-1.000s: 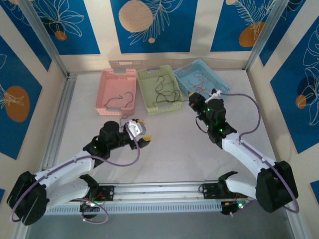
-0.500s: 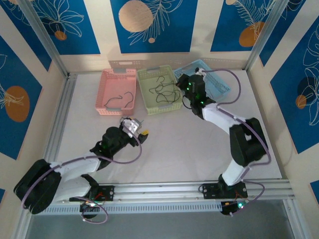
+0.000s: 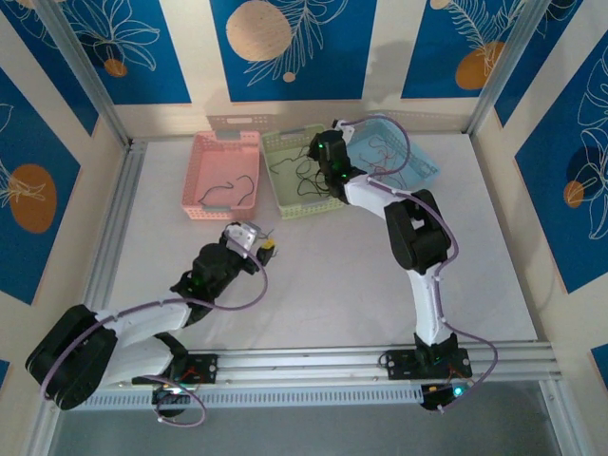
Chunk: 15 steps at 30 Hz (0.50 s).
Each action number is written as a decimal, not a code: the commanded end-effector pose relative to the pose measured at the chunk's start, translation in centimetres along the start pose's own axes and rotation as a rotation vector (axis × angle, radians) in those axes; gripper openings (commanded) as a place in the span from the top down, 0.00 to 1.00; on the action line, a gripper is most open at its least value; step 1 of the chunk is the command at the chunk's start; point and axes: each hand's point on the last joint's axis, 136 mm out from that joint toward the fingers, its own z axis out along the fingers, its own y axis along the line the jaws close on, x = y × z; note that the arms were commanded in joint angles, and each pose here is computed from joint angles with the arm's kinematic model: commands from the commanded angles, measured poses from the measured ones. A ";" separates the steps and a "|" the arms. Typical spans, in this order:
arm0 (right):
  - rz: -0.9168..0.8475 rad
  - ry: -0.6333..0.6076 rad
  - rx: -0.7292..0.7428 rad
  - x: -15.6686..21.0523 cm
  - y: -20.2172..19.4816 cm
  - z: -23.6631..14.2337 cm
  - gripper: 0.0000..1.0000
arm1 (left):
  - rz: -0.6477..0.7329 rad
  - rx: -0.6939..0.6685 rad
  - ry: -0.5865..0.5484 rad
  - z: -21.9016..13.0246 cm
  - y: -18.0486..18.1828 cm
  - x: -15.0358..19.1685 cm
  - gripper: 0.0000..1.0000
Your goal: Untangle the cables
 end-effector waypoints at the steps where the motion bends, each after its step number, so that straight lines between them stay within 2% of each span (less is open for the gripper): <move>1: -0.054 -0.044 -0.001 -1.2 0.9 -0.3 0.59 | -0.029 -0.069 -0.026 -0.5 1.5 -0.5 0.26; 3: -0.065 -0.040 -0.006 -1.5 0.8 -1.1 0.50 | -0.035 -0.094 -0.030 -0.7 1.9 -0.5 0.25; 10: -0.172 -0.031 -0.135 -3.8 2.2 -7.6 0.48 | -0.067 -0.188 -0.035 -1.5 3.7 -0.6 0.25; 13: -0.251 0.050 -0.296 -3.1 4.2 -10.8 0.50 | -0.080 -0.234 -0.039 -1.9 4.5 -0.6 0.25; 15: -0.321 0.130 -0.432 -1.2 5.8 -12.7 0.50 | -0.098 -0.278 -0.042 -2.4 5.3 -0.5 0.25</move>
